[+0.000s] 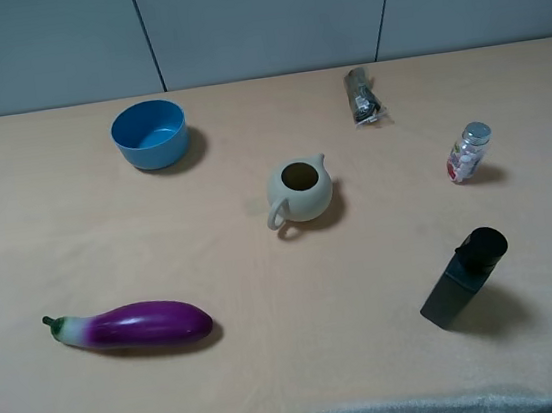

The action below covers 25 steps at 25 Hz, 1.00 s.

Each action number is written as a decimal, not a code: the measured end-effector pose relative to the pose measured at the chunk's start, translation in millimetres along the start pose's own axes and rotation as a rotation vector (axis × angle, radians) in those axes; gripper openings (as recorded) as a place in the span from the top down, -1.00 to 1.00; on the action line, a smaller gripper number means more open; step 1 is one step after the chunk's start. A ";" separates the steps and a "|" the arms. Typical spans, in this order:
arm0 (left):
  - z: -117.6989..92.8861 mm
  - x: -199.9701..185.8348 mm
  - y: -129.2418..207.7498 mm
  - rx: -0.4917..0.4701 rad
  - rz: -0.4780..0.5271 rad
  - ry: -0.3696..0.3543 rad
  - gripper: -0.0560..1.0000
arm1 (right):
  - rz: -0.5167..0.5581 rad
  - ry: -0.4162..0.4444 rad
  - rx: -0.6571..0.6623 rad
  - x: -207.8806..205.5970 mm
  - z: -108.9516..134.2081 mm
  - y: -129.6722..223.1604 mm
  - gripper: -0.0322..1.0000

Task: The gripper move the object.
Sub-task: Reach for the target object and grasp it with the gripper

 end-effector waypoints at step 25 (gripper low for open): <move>0.0 0.0 0.0 0.000 0.000 0.000 -0.99 | 0.120 -0.278 -0.689 68.8 16.4 -17.9 -0.40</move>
Point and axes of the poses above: a point on each arm's last joint axis where the gripper is mounted, x pointing out along that axis toward the gripper, z along the wrist's bending axis when the last joint is at zero, y = z × x, the point moved 7 cm from there along x, pointing out along that axis toward the gripper, and after that the axes turned 11 degrees about -x, right-handed, at the moved point
